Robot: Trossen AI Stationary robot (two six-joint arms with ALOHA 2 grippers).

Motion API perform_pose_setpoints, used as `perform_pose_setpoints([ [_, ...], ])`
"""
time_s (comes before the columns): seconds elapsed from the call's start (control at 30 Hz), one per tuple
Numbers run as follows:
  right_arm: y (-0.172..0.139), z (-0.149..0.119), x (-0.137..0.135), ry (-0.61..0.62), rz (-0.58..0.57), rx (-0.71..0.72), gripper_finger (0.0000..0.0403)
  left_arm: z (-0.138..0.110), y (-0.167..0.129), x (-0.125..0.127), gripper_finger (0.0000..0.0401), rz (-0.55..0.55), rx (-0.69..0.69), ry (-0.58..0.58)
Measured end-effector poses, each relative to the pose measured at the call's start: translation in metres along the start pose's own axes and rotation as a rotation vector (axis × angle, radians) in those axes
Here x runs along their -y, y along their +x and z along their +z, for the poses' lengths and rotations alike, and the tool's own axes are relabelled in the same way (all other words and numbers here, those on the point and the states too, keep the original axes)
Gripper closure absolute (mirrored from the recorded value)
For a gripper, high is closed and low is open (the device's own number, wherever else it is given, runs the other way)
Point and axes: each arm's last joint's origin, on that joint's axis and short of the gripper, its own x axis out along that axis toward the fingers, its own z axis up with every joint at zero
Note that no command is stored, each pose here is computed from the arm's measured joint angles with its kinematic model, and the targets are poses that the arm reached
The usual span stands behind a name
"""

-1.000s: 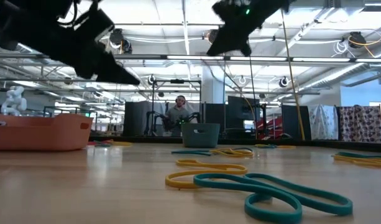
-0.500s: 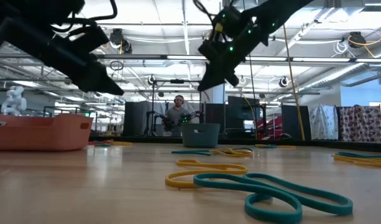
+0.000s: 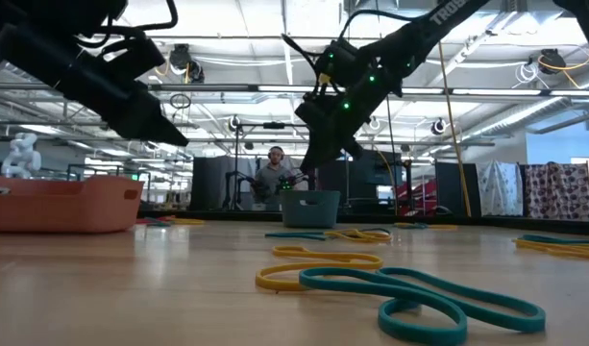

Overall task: Sort rubber bands into baskets
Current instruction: Put the middle right red rubber band into the blue bin, then put the bottom red rubber band into the blue bin

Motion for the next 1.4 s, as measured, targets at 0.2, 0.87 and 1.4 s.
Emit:
perform_pose_setpoints([
  [0.2, -0.003, 0.000, 0.000, 0.013, -0.004, -0.002, 0.0399, -0.001, 0.000, 0.000, 0.0308, 0.002, -0.005, 0.023],
  [0.87, -0.014, 0.006, -0.001, -0.058, -0.048, 0.029, 0.0271, -0.001, 0.000, 0.000, 0.0308, 0.003, -0.005, 0.031],
  [1.4, -0.026, -0.006, -0.079, -0.169, 0.187, 0.055, 0.0273, -0.002, 0.000, 0.004, 0.0308, -0.159, -0.032, 0.050],
])
